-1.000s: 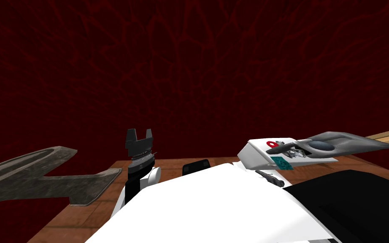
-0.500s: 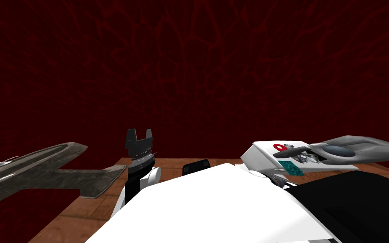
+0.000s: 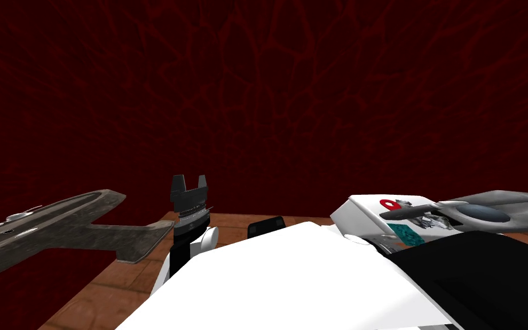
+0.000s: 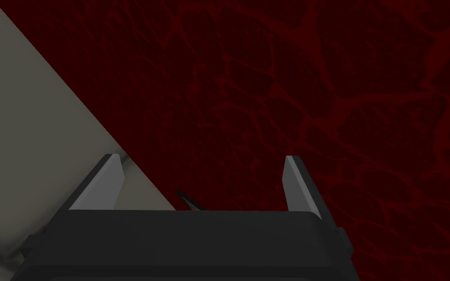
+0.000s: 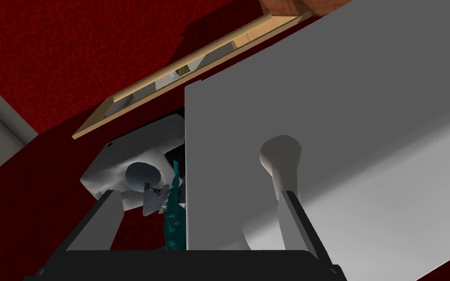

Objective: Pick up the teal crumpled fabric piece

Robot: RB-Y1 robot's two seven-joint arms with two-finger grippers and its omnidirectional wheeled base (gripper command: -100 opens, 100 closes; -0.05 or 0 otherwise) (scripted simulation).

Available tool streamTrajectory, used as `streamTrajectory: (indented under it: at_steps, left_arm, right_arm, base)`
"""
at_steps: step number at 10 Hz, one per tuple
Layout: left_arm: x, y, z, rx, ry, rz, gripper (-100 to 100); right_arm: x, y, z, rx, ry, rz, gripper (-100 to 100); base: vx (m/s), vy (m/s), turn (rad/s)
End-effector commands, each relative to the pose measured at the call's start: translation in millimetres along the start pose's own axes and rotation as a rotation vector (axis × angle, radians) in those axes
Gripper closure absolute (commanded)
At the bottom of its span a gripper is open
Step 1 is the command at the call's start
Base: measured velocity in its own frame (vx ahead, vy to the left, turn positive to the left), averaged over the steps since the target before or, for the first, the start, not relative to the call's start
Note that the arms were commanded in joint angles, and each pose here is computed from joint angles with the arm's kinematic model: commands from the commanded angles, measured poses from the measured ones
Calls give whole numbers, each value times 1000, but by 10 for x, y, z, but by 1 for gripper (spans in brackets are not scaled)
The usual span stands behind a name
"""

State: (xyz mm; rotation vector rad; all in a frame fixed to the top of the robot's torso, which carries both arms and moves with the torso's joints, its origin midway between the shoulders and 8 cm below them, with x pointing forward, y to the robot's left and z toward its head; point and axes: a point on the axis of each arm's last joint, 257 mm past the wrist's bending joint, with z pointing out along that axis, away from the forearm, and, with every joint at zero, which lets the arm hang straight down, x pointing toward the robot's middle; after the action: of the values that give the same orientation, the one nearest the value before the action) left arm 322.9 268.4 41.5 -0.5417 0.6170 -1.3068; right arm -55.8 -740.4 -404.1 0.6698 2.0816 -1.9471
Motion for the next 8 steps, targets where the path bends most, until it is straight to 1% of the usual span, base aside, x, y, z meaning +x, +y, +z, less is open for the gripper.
streamTrajectory:
  at_steps: [1, 2, 4, 5, 6, 7, 8]
  left_arm:
    - [0, 0, 0, 0, 0, 0, 0]
    - [0, 0, 0, 0, 0, 0, 0]
    - [0, 0, 0, 0, 0, 0, 0]
    - [0, 0, 0, 0, 0, 0, 0]
    - [0, 0, 0, 0, 0, 0, 0]
    - [0, 0, 0, 0, 0, 0, 0]
    - [0, 0, 0, 0, 0, 0, 0]
  right_arm:
    - [-7, -37, 42, 8, -2, -3, -100]
    - [-80, -280, 149, 72, -30, -30, -100]
    - [-79, -243, 138, 65, -26, -30, -100]
    - [-79, -250, 144, 67, -27, -28, 0]
    - [-79, -248, 143, 66, -27, -28, -100]
    - [-79, -249, 143, 66, -27, -28, 100]
    - [-79, -248, 143, 66, -27, -28, 100]
  base:
    - [12, 14, -9]
    - [25, 29, 79]
    - [20, 18, 34]
    - [0, 0, 0]
    - [0, 0, 0]
    - [0, 0, 0]
    - [-1, 0, -10]
